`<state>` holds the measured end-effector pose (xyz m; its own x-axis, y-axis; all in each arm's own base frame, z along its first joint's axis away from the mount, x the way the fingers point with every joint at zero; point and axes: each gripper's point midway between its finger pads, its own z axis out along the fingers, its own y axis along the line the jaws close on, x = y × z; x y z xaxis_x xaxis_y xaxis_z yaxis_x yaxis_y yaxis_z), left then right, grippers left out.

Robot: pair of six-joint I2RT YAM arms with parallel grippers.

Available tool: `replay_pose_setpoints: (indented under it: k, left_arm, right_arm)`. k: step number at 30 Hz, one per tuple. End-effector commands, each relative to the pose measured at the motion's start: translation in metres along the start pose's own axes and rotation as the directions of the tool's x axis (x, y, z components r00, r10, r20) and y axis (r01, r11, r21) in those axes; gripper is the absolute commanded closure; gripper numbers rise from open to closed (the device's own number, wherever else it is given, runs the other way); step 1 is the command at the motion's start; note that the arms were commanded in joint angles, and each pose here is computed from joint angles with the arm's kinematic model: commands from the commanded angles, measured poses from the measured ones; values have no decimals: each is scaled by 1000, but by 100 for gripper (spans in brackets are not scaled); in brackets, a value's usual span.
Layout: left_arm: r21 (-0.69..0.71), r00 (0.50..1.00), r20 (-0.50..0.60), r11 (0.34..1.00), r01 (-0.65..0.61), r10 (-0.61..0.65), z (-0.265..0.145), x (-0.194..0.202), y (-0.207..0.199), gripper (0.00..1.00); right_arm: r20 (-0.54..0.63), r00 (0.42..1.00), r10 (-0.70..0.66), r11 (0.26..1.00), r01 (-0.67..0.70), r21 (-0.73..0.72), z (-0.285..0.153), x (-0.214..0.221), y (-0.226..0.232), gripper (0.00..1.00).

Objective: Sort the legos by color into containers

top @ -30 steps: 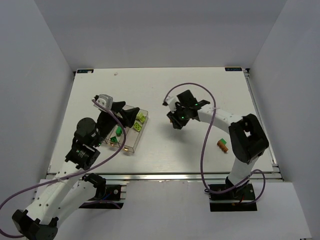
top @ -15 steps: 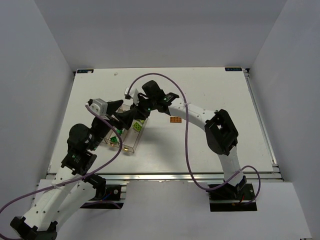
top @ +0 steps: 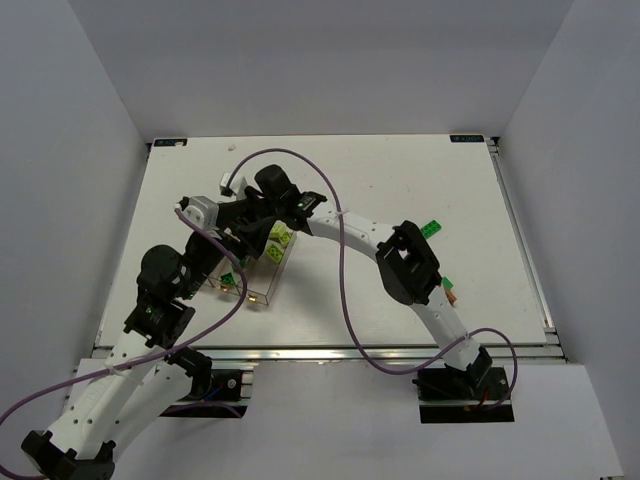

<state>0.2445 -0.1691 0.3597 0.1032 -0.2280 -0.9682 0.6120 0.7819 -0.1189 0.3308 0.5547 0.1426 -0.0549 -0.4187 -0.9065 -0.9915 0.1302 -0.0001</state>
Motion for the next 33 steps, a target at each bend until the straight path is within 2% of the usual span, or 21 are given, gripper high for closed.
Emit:
replay_pose_setpoints:
  k: [1,3,5,6,8,9,12,16,18,19,20,22,23,26,27,33]
  left_arm:
    - [24,1000,0,1000,-6,6,0,1,-4,19]
    - [24,1000,0,1000,-8,8,0,0,-4,19]
    - [21,1000,-1,1000,-8,8,0,1,-3,19]
    - [19,1000,-4,1000,-9,9,0,2,-3,19]
    - [16,1000,-3,1000,-10,10,0,2,-2,19]
    - [18,1000,-3,1000,-10,10,0,2,-2,19]
    - [20,1000,-10,1000,-9,10,1,4,-2,19]
    - [19,1000,-7,1000,-10,10,0,3,-2,19]
    - [19,1000,-8,1000,-10,10,0,4,-2,19]
    - [19,1000,-8,1000,-10,10,0,4,-2,19]
    - [20,1000,-7,1000,-10,10,0,3,-3,19]
    - [22,1000,-7,1000,-7,7,0,3,-3,19]
    - [25,1000,-6,1000,-6,6,0,3,-4,19]
    - [34,1000,-8,999,1,0,1,3,-5,19]
    - [37,1000,-10,999,2,-2,1,3,-6,19]
    - [44,1000,-6,999,10,-10,1,1,-8,19]
  right_arm:
    - [92,996,-23,1000,21,22,3,-30,-8,58]
    - [91,996,-21,1000,19,20,6,-27,-9,47]
    - [84,996,-15,1000,14,12,10,-22,-9,44]
    - [84,996,-16,1000,15,8,10,-21,-8,37]
    - [80,997,-21,1000,21,6,9,-21,-8,29]
    - [76,997,-20,1000,19,9,8,-21,-8,11]
    - [70,997,-28,998,24,59,-4,-28,-19,11]
    - [38,997,-66,994,63,86,-42,-33,-38,11]
    - [24,994,-105,994,103,42,-63,-21,-48,11]
    - [-17,997,-81,996,81,25,-82,-15,-46,11]
    - [-51,997,-62,998,62,4,-92,1,-44,11]
    - [-103,988,-115,993,114,-17,-127,14,-47,11]
    - [-163,980,-118,993,115,-29,-136,44,-42,10]
    - [-242,941,-235,971,239,-15,-184,68,-50,11]
    - [-314,923,-223,972,235,1,-200,100,-57,11]
    - [-443,893,-78,957,192,219,-306,146,-92,14]
